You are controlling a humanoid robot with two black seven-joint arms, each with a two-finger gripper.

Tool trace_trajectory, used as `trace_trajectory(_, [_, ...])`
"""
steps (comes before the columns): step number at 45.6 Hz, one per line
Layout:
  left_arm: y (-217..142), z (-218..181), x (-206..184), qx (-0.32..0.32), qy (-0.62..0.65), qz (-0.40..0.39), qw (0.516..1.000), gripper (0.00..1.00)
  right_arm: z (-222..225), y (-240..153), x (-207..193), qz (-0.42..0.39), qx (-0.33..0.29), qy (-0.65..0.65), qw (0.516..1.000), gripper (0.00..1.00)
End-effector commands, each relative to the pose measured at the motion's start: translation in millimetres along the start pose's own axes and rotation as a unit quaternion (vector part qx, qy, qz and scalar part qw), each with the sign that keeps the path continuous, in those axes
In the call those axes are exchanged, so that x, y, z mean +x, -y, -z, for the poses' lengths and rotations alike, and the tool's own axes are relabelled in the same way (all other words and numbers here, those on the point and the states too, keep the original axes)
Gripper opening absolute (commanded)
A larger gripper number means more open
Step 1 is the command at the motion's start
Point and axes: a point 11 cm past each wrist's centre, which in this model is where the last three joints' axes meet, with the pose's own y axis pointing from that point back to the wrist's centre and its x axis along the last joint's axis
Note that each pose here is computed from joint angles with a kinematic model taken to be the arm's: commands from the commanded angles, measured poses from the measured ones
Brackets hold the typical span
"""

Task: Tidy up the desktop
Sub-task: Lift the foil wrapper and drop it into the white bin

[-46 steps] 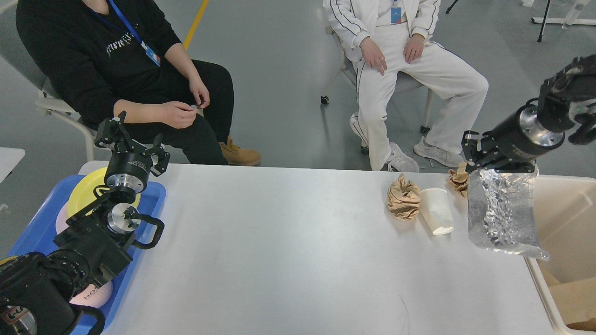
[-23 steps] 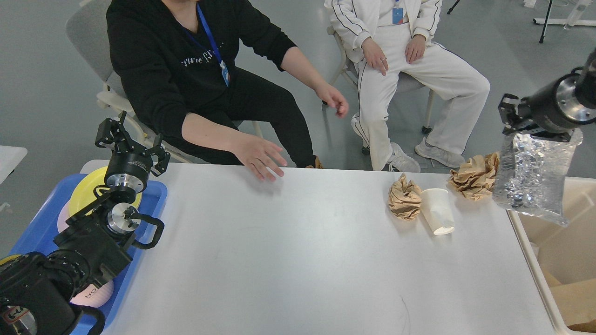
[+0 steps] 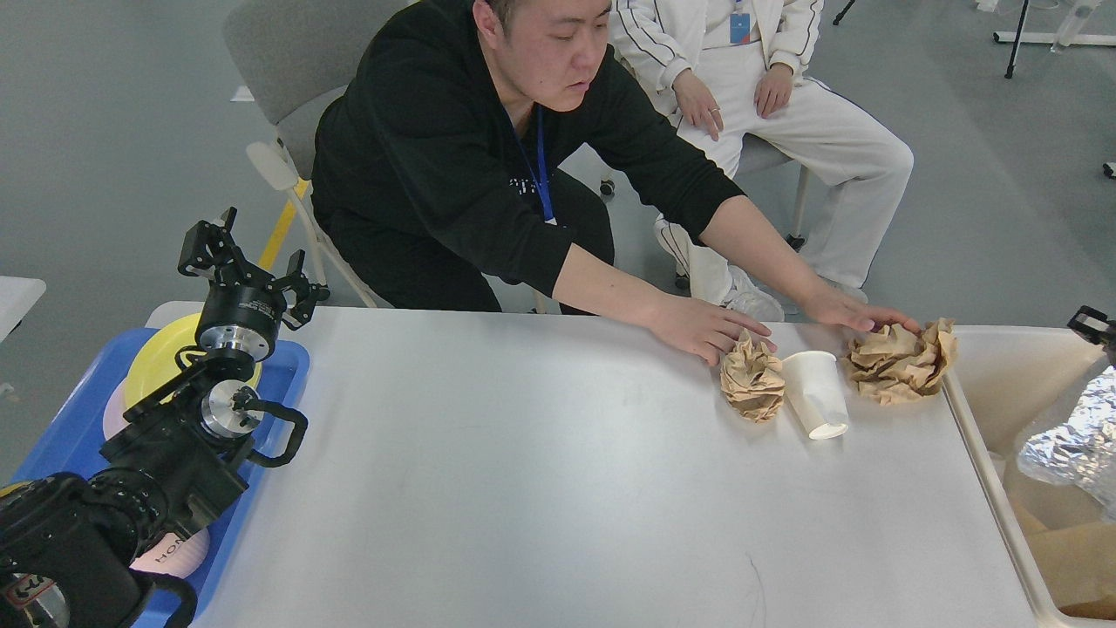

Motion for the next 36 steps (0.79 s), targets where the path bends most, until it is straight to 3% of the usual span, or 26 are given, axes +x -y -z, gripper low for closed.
trace_trajectory(1, [0.0,0.0,0.0,0.000,0.000,0.000,1.000,0.96,-7.3,6.2,-15.2,0.013,-0.006,0.001,1.000,1.00])
trace_trajectory(15, [0.0,0.0,0.0,0.000,0.000,0.000,1.000,0.96,9.2,1.2,-20.5,0.035,0.020,0.035,0.999,1.00])
trace_trajectory(20, [0.0,0.0,0.0,0.000,0.000,0.000,1.000,0.96,26.3,-13.7,-1.5,0.037,0.046,0.058,0.997,1.00])
trace_trajectory(36, [0.0,-0.1,0.1,0.000,-0.001,0.000,1.000,0.96,111.8,-124.2,36.1,0.215,0.195,0.025,0.957,1.00])
